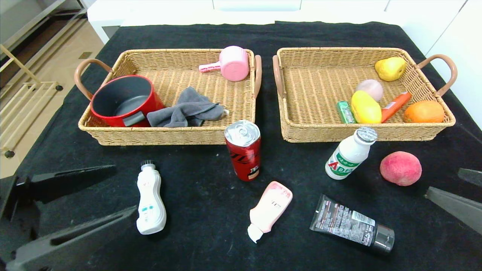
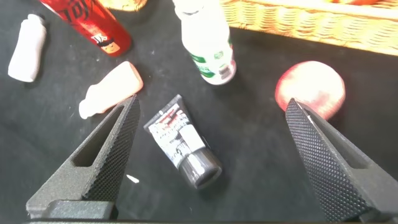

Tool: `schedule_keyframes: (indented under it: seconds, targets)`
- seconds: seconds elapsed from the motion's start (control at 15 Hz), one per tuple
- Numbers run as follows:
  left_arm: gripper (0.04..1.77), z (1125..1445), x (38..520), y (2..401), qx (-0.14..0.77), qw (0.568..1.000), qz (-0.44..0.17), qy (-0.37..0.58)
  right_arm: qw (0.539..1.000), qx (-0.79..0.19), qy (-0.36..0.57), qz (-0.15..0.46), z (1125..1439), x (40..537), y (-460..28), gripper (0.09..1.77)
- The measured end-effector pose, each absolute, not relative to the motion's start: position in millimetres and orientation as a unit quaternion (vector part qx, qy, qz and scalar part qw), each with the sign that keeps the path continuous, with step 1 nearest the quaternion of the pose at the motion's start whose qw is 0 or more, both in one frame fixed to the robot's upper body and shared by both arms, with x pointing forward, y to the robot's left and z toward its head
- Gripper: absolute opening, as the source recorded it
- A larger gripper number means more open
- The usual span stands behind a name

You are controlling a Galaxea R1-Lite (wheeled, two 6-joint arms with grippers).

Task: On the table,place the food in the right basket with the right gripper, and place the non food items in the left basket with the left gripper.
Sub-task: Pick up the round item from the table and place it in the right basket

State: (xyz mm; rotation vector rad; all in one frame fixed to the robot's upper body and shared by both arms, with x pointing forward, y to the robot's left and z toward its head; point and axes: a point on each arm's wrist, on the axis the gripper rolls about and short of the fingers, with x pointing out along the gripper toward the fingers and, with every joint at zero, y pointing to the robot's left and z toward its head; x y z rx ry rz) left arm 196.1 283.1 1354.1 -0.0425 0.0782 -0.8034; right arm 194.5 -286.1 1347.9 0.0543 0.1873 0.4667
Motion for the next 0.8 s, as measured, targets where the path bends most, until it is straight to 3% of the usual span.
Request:
schedule_keyframes:
  seconds: [0.33,0.8]
  targets:
    - [1.72,1352.2,226.5,269.1,-0.016,0.920,-0.386,0.066,0.965,0.018,0.106,0.240,1349.5,216.6,-265.9,1.71]
    - [1.72,1346.0,231.9,266.6,-0.009,0.919,-0.386,0.079,0.968,0.014,0.113,0.224,1344.1,215.8,-266.8,1.71]
